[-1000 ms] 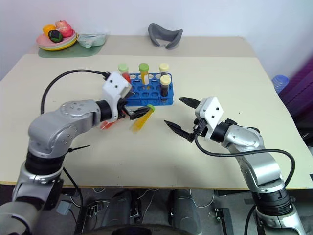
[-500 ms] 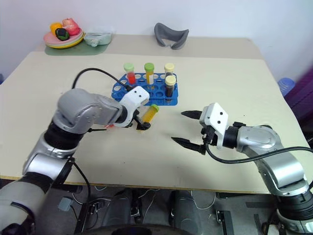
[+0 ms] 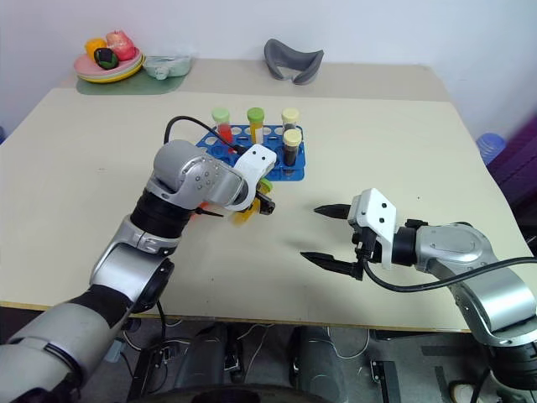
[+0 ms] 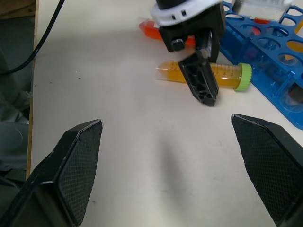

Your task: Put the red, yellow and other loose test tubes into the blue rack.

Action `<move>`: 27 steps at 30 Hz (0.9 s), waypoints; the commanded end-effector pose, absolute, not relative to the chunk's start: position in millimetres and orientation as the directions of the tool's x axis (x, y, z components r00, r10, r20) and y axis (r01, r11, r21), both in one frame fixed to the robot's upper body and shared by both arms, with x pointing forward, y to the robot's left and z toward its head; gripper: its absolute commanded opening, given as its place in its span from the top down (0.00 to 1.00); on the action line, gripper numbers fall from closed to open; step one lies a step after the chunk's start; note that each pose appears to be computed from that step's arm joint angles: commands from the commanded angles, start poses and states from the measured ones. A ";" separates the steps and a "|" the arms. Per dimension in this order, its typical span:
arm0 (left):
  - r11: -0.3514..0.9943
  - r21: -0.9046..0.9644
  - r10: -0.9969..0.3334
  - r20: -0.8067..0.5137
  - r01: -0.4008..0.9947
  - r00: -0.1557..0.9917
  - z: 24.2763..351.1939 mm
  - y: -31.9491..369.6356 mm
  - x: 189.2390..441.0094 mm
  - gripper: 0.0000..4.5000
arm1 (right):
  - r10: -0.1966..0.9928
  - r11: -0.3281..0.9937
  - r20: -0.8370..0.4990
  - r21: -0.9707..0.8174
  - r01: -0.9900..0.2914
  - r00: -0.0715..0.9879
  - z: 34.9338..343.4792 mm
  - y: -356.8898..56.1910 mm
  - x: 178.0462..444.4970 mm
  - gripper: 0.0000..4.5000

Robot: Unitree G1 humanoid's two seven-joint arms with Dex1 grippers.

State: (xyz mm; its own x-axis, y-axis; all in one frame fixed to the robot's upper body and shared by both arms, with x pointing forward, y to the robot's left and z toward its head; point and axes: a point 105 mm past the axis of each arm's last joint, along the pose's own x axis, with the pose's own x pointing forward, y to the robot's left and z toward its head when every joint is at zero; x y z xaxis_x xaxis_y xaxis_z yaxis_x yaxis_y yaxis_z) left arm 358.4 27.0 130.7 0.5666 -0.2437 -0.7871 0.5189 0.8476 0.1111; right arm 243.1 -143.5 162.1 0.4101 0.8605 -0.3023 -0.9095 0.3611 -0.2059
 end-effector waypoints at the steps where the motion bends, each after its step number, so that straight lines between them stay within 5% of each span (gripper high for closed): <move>1: 0.878 0.141 -0.185 -0.783 0.458 0.594 135.8 33.3 364.3 0.00 | 0.868 0.355 -0.275 -0.240 -0.904 0.414 171.5 -141.4 239.7 0.01; 27: 0.852 0.135 -0.168 -0.844 0.506 0.509 132.3 41.3 336.9 0.00 | 0.876 0.358 -0.243 -0.255 -0.898 0.418 169.8 -137.6 248.1 0.01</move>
State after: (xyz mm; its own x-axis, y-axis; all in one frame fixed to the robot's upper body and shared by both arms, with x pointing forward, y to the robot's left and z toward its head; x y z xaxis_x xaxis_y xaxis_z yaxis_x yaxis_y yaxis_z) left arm 339.7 43.8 130.1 0.5160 -0.1605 -0.8414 0.4893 0.8615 0.1357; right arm 247.6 -139.9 163.4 0.4191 0.8684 -0.2651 -0.9028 0.3674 -0.2236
